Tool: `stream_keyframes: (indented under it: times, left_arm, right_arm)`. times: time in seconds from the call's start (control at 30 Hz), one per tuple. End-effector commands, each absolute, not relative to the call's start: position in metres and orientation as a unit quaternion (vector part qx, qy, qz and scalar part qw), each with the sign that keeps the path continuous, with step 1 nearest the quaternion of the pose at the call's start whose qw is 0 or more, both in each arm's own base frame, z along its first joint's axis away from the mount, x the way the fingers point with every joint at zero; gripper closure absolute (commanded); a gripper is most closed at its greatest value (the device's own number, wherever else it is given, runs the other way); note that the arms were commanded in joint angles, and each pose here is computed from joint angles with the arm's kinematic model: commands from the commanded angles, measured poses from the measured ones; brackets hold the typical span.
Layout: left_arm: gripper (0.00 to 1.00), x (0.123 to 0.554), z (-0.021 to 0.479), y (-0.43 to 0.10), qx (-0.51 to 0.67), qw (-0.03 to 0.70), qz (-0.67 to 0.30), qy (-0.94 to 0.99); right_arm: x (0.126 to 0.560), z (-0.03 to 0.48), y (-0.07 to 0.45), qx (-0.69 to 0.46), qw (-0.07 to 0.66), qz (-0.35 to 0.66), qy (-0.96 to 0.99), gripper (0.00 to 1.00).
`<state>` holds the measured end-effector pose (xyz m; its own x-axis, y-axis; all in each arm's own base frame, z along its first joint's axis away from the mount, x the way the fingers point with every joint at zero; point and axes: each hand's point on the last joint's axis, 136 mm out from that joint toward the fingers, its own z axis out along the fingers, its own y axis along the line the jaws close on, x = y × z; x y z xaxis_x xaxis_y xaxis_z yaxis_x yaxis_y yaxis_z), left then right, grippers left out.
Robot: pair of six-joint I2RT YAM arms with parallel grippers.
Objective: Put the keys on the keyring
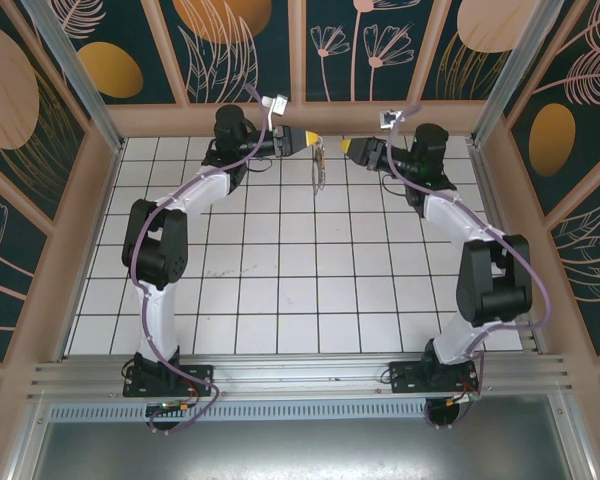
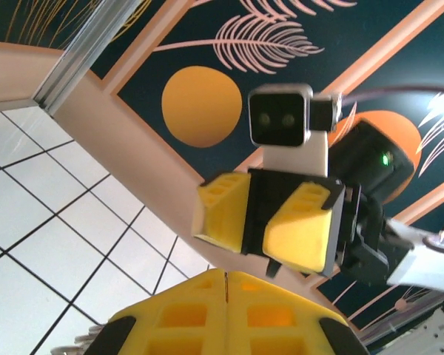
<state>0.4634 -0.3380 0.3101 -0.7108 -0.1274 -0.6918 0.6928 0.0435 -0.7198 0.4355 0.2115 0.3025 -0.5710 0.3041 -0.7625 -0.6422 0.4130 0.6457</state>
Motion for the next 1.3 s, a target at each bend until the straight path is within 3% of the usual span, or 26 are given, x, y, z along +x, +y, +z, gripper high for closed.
stream_keyframes:
  times: [0.0, 0.27, 0.97, 1.27]
  left_arm:
    - [1.0, 0.45, 0.363, -0.33, 0.218, 0.36, -0.675, 0.606]
    - [1.0, 0.449, 0.369, -0.326, 0.193, 0.367, -0.678, 0.607]
    - [1.0, 0.448, 0.372, -0.332, 0.194, 0.365, -0.68, 0.606]
    - [1.0, 0.447, 0.375, -0.333, 0.195, 0.368, -0.679, 0.605]
  right_arm:
    - [0.43, 0.32, 0.203, -0.085, 0.523, 0.498, 0.686, 0.56]
    - [0.411, 0.299, 0.225, -0.078, 0.587, 0.41, 0.694, 0.54]
    - [0.422, 0.326, 0.267, -0.129, 0.593, 0.413, 0.679, 0.54]
    - [0.429, 0.316, 0.271, -0.133, 0.583, 0.408, 0.69, 0.72]
